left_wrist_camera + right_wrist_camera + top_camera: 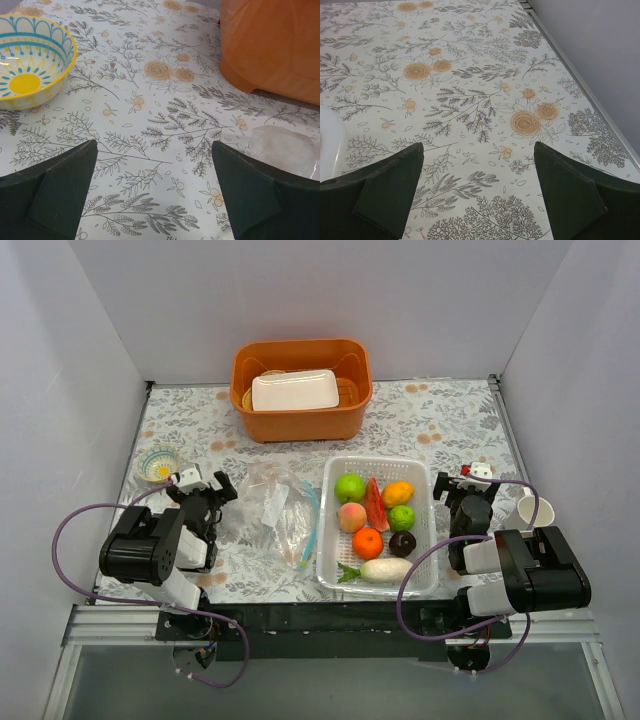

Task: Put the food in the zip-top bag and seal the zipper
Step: Move the zipper food storage bag to the center of the board.

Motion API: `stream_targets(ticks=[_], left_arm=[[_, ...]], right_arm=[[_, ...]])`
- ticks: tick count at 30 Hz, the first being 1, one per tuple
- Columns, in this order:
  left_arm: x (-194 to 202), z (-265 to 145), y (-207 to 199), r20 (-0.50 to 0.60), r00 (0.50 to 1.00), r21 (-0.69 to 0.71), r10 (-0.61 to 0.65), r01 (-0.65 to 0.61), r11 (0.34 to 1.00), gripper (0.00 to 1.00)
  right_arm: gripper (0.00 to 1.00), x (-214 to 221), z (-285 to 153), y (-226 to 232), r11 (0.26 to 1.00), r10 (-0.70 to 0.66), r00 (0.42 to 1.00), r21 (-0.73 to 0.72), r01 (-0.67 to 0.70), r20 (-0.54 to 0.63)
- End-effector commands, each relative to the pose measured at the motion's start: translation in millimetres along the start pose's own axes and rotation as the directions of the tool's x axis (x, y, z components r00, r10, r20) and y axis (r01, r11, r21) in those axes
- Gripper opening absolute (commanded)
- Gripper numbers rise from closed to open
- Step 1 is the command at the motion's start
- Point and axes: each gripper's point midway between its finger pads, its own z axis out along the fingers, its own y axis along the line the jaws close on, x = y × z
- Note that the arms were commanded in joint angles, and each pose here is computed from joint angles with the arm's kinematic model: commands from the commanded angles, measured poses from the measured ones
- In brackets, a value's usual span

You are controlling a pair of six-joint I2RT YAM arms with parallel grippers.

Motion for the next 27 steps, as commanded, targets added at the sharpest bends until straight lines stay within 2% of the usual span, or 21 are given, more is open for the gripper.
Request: stream_targets(ticks=[1, 5, 7, 9, 10, 12, 14, 15, 16, 18, 19, 20, 21, 22, 23, 24, 25, 27], left_arm=[[-14, 3, -2, 0.053, 0.999, 0.013, -0.004, 0.003, 1.000, 0.98], [-18, 5, 4, 0.065, 0.998, -0.027, -0.023, 0.025, 0.999, 0.98], [-18, 4, 9, 0.063, 0.997, -0.054, -0.036, 0.039, 0.998, 0.98], [-27, -10, 4, 0.110, 0.993, -0.009, -0.033, 0.034, 0.999, 0.98], [-30, -14, 4, 0.126, 0.991, -0.001, -0.038, 0.039, 0.999, 0.98], [-49, -19, 6, 0.199, 0.979, -0.017, -0.034, 0.038, 0.999, 0.98], [-45, -19, 21, 0.167, 0.985, -0.147, -0.053, 0.078, 0.986, 0.98], [-74, -16, 17, 0.230, 0.969, -0.146, -0.093, 0.129, 0.981, 0.98], [-64, -14, 19, 0.159, 0.985, -0.177, -0.074, 0.102, 0.979, 0.98], [-93, -5, 12, 0.197, 0.968, -0.187, -0.152, 0.190, 0.964, 0.98], [-88, -9, 18, 0.139, 0.975, -0.239, -0.174, 0.204, 0.950, 0.98], [-90, -9, 16, 0.139, 0.942, -0.259, -0.304, 0.331, 0.907, 0.98], [-115, -2, 3, 0.134, 0.930, -0.233, -0.343, 0.366, 0.901, 0.98], [-120, -2, -4, 0.093, 0.934, -0.210, -0.346, 0.358, 0.910, 0.98], [-114, -4, -8, 0.006, 0.948, -0.216, -0.318, 0.312, 0.925, 0.98], [-116, -2, -15, -0.039, 0.956, -0.192, -0.292, 0.280, 0.941, 0.98], [-127, 0, -33, -0.106, 0.953, -0.133, -0.283, 0.268, 0.954, 0.98], [-122, 6, -46, -0.193, 0.944, -0.107, -0.268, 0.251, 0.962, 0.98]], right_arm=[[0.98, -6, 2, -1, 1.000, -0.006, 1.000, 0.004, 0.006, 0.020], [0.98, -31, -10, 7, 0.998, -0.030, 0.994, -0.046, 0.035, 0.108], [0.98, -20, -7, 0, 1.000, -0.010, 1.000, 0.019, 0.011, -0.029], [0.98, -37, -9, -1, 0.994, 0.098, 0.993, 0.057, -0.094, -0.068], [0.98, -38, -10, -1, 0.996, 0.077, 0.987, 0.060, -0.069, -0.142], [0.98, -48, -17, 3, 0.993, 0.117, 0.982, 0.040, -0.113, -0.147], [0.98, -50, -23, 5, 0.993, 0.119, 0.980, 0.016, -0.118, -0.160], [0.98, -50, -25, 7, 0.994, 0.112, 0.981, -0.001, -0.114, -0.161], [0.98, -48, -28, 8, 0.993, 0.112, 0.978, -0.014, -0.116, -0.177], [0.98, -54, -31, 17, 0.990, 0.111, 0.978, -0.072, -0.126, -0.176], [0.98, -58, -32, 20, 0.985, 0.140, 0.974, -0.079, -0.156, -0.179], [0.98, -62, -34, 21, 0.980, 0.167, 0.969, -0.077, -0.183, -0.182], [0.98, -67, -34, 26, 0.973, 0.190, 0.964, -0.093, -0.210, -0.185], [0.98, -71, -36, 30, 0.966, 0.207, 0.959, -0.113, -0.231, -0.194], [0.98, -77, -37, 37, 0.957, 0.224, 0.953, -0.141, -0.255, -0.203], [0.98, -80, -41, 51, 0.938, 0.223, 0.949, -0.217, -0.271, -0.222], [0.98, -82, -42, 57, 0.928, 0.223, 0.946, -0.247, -0.280, -0.236], [0.98, -79, -47, 66, 0.910, 0.239, 0.915, -0.254, -0.328, -0.324]])
